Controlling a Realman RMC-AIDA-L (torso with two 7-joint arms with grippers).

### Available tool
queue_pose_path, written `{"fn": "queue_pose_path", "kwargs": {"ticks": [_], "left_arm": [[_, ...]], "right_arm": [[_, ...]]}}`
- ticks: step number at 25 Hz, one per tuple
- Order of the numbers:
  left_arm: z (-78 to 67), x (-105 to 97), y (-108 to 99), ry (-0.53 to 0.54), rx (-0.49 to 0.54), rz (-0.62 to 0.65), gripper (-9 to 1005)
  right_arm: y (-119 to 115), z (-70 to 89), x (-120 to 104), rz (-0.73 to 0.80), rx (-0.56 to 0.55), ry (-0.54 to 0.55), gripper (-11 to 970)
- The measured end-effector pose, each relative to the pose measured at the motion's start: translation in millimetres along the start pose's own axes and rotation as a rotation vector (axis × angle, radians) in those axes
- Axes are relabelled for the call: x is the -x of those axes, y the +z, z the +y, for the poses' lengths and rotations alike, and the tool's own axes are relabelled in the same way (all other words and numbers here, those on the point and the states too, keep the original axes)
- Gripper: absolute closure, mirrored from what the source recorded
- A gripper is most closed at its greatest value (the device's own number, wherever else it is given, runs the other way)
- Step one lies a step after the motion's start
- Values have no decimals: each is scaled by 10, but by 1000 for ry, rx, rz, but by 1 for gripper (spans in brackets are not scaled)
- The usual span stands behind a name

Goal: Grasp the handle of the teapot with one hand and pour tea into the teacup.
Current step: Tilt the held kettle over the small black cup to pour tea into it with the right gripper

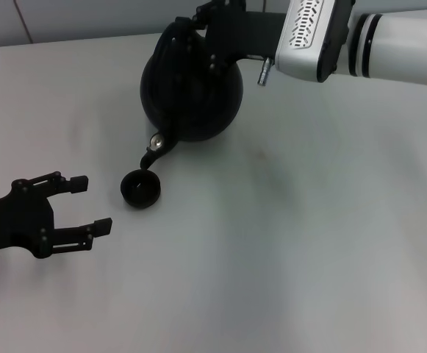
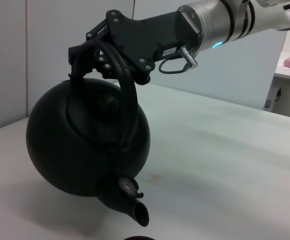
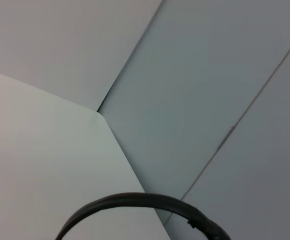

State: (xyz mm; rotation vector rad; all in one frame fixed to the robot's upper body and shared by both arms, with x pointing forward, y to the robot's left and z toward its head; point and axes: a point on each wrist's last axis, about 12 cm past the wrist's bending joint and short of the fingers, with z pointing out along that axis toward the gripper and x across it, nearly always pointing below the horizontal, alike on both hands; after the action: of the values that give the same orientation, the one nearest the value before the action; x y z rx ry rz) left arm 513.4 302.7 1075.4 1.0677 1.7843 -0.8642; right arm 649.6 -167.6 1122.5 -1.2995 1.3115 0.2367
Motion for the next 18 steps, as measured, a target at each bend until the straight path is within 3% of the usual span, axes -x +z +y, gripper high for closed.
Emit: {"fn": "queue_pose_path", "kwargs": {"ticks": [18], "left_arm": [[44, 32, 14, 8, 12, 3, 135]], "right_arm": [[51, -12, 89, -22, 16, -62, 871]]}}
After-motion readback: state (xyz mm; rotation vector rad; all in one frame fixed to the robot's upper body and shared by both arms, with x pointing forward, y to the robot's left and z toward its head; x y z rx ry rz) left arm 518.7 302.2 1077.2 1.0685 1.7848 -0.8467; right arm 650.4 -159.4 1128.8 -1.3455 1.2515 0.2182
